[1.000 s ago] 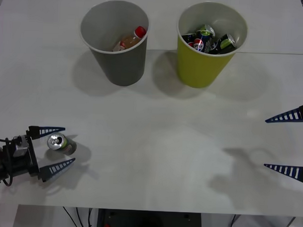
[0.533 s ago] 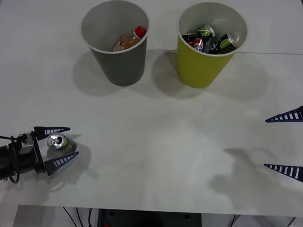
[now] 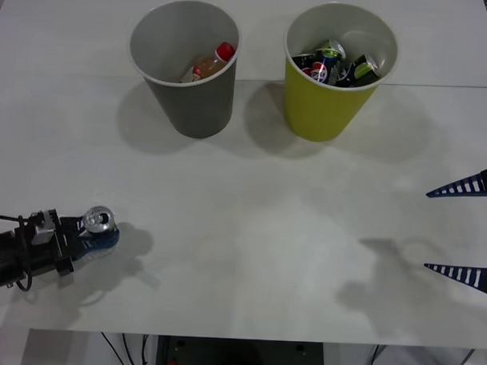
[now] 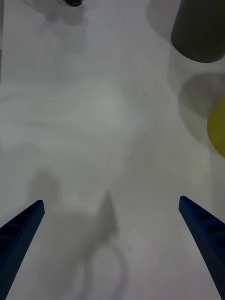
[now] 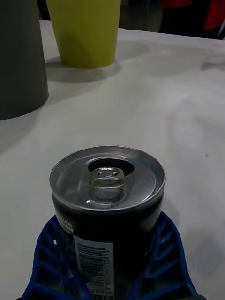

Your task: Put the can into the green bin and the plastic bottle into the gray bin

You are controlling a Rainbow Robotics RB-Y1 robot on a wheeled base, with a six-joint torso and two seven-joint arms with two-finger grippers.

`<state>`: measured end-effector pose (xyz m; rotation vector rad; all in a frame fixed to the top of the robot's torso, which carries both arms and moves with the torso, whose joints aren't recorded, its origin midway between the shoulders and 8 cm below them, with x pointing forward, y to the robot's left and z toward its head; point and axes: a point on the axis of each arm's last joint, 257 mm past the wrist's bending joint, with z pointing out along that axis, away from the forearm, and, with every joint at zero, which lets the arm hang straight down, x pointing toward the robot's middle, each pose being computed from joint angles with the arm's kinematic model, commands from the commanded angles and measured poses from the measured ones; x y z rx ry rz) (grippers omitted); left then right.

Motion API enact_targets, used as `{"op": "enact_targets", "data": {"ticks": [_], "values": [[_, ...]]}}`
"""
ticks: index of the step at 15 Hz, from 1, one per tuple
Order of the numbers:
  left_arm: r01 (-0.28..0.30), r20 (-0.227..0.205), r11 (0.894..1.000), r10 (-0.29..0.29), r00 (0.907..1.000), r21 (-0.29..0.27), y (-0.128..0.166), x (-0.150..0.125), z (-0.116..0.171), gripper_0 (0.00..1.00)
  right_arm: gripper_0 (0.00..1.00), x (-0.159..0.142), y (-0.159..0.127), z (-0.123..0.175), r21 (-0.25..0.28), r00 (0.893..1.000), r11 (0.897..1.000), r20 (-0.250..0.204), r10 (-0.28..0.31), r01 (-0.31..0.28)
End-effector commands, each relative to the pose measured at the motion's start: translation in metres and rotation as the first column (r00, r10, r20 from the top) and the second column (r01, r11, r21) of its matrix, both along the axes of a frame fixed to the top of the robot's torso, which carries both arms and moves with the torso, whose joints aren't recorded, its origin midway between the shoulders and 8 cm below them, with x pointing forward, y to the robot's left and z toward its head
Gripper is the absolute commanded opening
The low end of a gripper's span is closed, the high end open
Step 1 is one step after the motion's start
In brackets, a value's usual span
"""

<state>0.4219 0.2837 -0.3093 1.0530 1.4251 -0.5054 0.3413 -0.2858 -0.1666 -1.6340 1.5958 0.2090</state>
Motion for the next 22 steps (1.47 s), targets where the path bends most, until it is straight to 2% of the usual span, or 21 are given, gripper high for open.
{"op": "enact_targets", "data": {"ticks": [1, 4, 7, 10, 13, 16, 17, 20, 22], "values": [[0.021, 0.001, 1.0, -0.021, 0.9998, -0.001, -0.006, 0.002, 0.005, 0.0, 1.0, 0.0, 0.0, 0.0, 0.0, 1.0, 1.0, 0.0, 0.0, 0.0], [0.031, 0.01, 0.999, -0.032, 0.9995, 0.042, -0.01, 0.011, 0.011, 0.0, 1.0, 0.0, 0.0, 0.0, 0.0, 1.0, 1.0, 0.0, 0.0, 0.0], [0.076, -0.069, 0.996, -0.073, 0.995, 0.046, -0.013, 0.011, 0.028, 0.0, 1.0, 0.0, 0.0, 0.0, 0.0, 1.0, 1.0, 0.0, 0.0, 0.0], [0.101, -0.132, 0.988, -0.085, 0.9876, 0.114, -0.014, 0.019, 0.047, 0.0, 1.0, 0.0, 0.0, 0.0, 0.0, 1.0, 1.0, 0.0, 0.0, 0.0], [0.13, -0.197, 0.976, -0.095, 0.9757, 0.176, -0.023, 0.025, 0.07, 0.0, 1.0, 0.0, 0.0, 0.0, 0.0, 1.0, 1.0, 0.0, 0.0, 0.0], [0.121, -0.239, 0.953, -0.053, 0.9694, 0.279, -0.028, 0.034, 0.093, 0.0, 1.0, 0.0, 0.0, 0.0, 0.0, 1.0, 1.0, 0.0, 0.0, 0.0], [0.116, -0.248, 0.936, -0.032, 0.9683, 0.331, -0.028, 0.035, 0.1, 0.0, 1.0, 0.0, 0.0, 0.0, 0.0, 1.0, 1.0, 0.0, 0.0, 0.0], [0.08, -0.264, 0.894, 0.044, 0.9636, 0.441, -0.024, 0.037, 0.118, 0.0, 1.0, 0.0, 0.0, 0.0, 0.0, 1.0, 1.0, 0.0, 0.0, 0.0], [0.022, -0.258, 0.861, 0.128, 0.9577, 0.508, -0.025, 0.041, 0.129, 0.0, 1.0, 0.0, 0.0, 0.0, 0.0, 1.0, 1.0, 0.0, 0.0, 0.0]]}}
